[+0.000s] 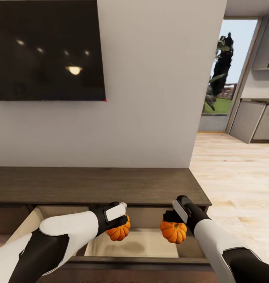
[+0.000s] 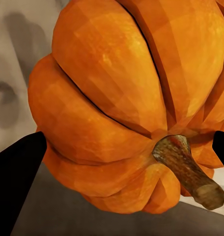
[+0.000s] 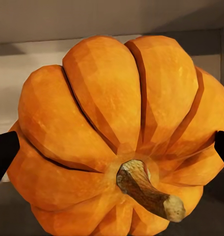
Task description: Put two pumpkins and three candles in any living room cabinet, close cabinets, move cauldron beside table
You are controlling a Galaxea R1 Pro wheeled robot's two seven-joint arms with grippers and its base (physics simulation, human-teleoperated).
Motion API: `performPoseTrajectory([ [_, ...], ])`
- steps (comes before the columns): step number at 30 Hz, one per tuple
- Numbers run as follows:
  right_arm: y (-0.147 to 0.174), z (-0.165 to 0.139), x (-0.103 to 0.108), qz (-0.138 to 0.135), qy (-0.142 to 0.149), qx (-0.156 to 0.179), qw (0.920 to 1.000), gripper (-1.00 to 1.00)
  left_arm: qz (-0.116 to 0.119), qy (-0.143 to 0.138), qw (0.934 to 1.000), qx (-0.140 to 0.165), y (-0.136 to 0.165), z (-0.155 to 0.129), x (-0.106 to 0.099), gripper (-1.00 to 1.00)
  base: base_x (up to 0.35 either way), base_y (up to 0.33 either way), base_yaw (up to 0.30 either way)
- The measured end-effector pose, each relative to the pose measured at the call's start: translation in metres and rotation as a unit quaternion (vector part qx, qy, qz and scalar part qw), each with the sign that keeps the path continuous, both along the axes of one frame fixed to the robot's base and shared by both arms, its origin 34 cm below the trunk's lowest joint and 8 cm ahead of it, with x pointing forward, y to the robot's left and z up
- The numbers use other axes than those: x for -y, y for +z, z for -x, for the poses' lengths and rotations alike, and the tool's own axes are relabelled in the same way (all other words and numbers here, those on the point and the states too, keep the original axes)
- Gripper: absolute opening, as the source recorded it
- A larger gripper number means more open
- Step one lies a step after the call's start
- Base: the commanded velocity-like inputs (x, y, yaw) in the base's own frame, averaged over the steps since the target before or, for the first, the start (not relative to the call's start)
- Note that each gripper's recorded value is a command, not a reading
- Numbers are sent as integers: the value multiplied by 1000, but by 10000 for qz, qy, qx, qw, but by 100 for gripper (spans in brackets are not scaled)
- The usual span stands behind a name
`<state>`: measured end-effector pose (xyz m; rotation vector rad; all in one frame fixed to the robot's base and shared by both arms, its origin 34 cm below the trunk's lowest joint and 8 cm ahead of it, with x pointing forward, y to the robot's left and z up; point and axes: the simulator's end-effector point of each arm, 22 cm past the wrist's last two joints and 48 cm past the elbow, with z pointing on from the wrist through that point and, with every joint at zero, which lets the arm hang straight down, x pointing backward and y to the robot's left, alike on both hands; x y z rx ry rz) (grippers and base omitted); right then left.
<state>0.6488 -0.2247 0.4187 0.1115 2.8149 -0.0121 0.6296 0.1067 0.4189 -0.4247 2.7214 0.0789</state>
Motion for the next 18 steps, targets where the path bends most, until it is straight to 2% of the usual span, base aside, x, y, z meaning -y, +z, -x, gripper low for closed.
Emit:
performPoseTrajectory([
  [4, -1, -6, -1, 9, -22, 147, 9999, -100, 1, 1, 10000, -29, -3, 1, 0, -100, 0, 0, 0],
  [18, -18, -9, 3, 80, -83, 271, 9996, -100, 22, -24, 9999, -145, -15, 5, 3, -100, 0, 0, 26],
])
